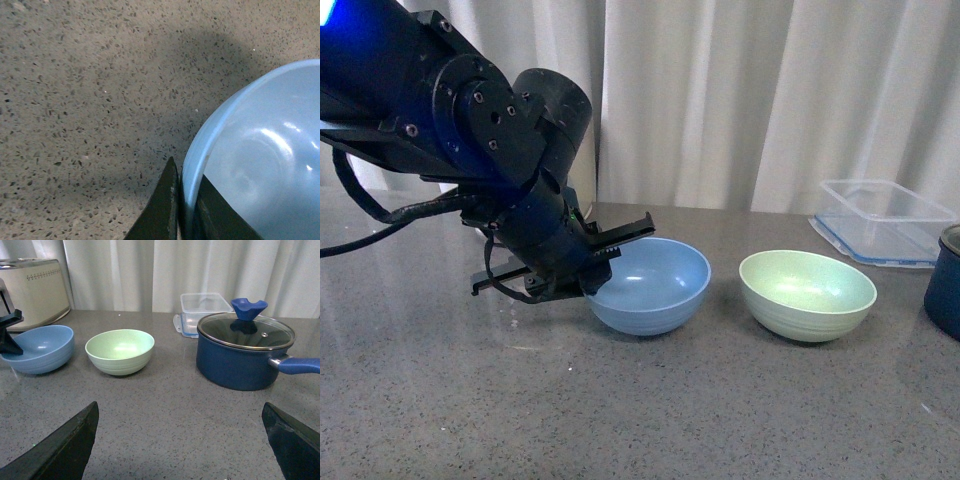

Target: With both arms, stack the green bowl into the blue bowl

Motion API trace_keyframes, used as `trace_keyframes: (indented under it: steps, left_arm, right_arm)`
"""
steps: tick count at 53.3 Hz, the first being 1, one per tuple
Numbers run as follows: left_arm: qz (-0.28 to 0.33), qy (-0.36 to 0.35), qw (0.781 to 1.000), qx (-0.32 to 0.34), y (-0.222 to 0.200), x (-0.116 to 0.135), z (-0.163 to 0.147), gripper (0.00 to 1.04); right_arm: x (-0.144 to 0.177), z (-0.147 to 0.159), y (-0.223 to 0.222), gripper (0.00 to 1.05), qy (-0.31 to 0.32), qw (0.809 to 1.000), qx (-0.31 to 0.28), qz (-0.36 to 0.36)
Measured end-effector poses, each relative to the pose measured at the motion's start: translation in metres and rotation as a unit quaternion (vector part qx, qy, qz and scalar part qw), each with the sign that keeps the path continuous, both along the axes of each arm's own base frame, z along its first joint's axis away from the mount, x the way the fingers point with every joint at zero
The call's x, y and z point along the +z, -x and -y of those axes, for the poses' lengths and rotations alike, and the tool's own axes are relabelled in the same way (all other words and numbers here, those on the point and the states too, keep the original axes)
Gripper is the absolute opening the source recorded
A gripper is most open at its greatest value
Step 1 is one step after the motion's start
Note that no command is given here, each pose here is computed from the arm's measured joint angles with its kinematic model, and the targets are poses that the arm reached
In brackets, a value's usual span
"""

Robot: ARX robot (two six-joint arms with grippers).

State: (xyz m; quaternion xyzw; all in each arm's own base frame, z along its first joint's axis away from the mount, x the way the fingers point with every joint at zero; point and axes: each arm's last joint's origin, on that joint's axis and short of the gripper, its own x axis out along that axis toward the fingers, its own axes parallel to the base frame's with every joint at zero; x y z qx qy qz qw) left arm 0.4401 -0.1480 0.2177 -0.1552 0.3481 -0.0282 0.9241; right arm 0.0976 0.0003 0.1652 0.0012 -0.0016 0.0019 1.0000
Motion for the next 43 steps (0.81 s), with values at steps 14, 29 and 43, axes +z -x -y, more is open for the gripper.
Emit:
trace_keyframes:
  steps: [14, 29, 43]
  left_arm:
    - [0.0, 0.002, 1.0, -0.008, -0.004, -0.001, 0.01, 0.04]
    - [0.006, 0.021, 0.999, -0.035, -0.005, -0.003, 0.012, 0.38]
    - [0.165, 0.031, 0.983, -0.074, 0.03, 0.028, -0.011, 0.81]
  right_arm:
    - [0.0, 0.0, 0.0, 0.95, 0.0, 1.0, 0.0, 0.0]
    - [0.0, 0.0, 0.0, 0.95, 0.0, 1.0, 0.0, 0.0]
    - [0.0, 0.0, 0.0, 0.95, 0.0, 1.0, 0.0, 0.0]
